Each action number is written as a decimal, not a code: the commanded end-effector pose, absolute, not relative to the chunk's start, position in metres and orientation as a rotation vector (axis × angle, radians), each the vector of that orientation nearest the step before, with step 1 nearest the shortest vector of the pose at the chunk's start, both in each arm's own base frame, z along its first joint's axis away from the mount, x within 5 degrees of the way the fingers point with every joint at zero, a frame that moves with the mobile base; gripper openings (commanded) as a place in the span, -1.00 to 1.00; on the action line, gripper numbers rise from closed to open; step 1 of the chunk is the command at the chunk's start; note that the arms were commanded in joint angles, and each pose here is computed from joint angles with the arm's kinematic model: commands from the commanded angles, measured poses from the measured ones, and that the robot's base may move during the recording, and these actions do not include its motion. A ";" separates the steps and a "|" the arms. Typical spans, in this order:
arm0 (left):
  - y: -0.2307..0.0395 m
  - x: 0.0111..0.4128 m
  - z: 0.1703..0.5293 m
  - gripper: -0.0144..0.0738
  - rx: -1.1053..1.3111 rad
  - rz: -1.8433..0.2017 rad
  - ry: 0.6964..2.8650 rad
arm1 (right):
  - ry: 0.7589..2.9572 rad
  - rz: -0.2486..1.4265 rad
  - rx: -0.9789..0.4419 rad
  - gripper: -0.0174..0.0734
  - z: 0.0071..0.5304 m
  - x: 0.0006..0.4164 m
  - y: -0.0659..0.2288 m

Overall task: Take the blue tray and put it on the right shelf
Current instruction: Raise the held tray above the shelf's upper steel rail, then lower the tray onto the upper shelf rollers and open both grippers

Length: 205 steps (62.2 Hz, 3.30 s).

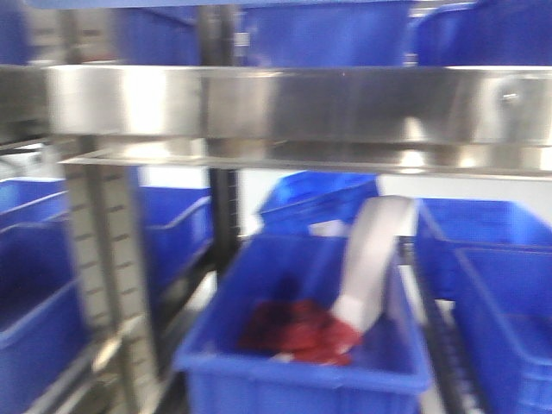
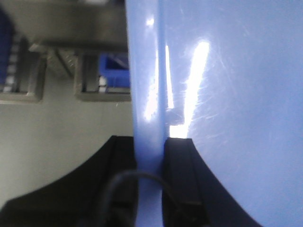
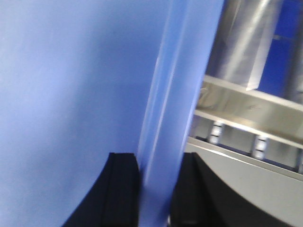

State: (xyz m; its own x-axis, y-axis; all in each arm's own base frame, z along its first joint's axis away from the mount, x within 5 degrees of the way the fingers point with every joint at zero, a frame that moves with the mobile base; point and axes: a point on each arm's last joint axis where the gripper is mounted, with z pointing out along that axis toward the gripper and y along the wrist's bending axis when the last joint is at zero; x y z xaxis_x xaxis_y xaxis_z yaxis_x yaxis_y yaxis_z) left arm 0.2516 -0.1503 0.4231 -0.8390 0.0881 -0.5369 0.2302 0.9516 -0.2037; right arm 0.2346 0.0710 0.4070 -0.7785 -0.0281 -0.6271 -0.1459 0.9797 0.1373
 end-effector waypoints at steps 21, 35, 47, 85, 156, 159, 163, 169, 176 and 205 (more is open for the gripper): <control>-0.139 0.241 0.433 -0.78 0.256 -0.258 2.583 | 2.355 0.137 -0.165 -0.49 0.424 0.230 0.062; -0.146 0.253 0.421 -0.78 0.262 -0.240 2.624 | 2.355 0.137 -0.165 -0.49 0.424 0.230 0.062; -0.154 0.266 0.405 -0.78 0.268 -0.216 2.674 | 2.355 0.137 -0.165 -0.49 0.424 0.230 0.062; -0.175 0.301 0.352 -0.78 0.299 -0.129 2.827 | 2.351 0.138 -0.165 -0.49 0.424 0.230 0.062; -0.106 0.336 0.446 -0.78 0.084 -0.187 2.476 | 2.249 0.455 -0.149 -0.49 0.460 0.319 0.107; -0.096 0.341 0.446 -0.78 0.063 -0.171 2.464 | 2.251 0.491 -0.145 -0.49 0.457 0.331 0.113; -0.087 0.347 0.445 -0.78 0.031 -0.160 2.453 | 2.256 0.539 -0.140 -0.49 0.454 0.344 0.120; -0.079 0.358 0.438 -0.78 -0.002 -0.193 2.452 | 2.291 0.554 -0.157 -0.49 0.437 0.364 0.131; -0.081 0.372 0.423 -0.78 0.027 -0.236 2.483 | 2.338 0.534 -0.204 -0.49 0.413 0.381 0.141; -0.086 0.404 0.379 -0.54 0.085 -0.185 2.583 | 2.391 0.517 -0.195 -0.05 0.375 0.409 0.150</control>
State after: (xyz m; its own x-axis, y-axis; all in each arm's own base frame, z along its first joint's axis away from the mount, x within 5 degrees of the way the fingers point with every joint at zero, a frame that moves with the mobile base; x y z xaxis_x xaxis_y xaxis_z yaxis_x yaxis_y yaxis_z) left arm 0.4127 -0.0866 0.3450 -0.9125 0.0030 -0.4090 0.0532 0.9923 -0.1115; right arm 0.4200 0.1493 0.3305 -0.8540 -0.0127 -0.5201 -0.1999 0.9310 0.3055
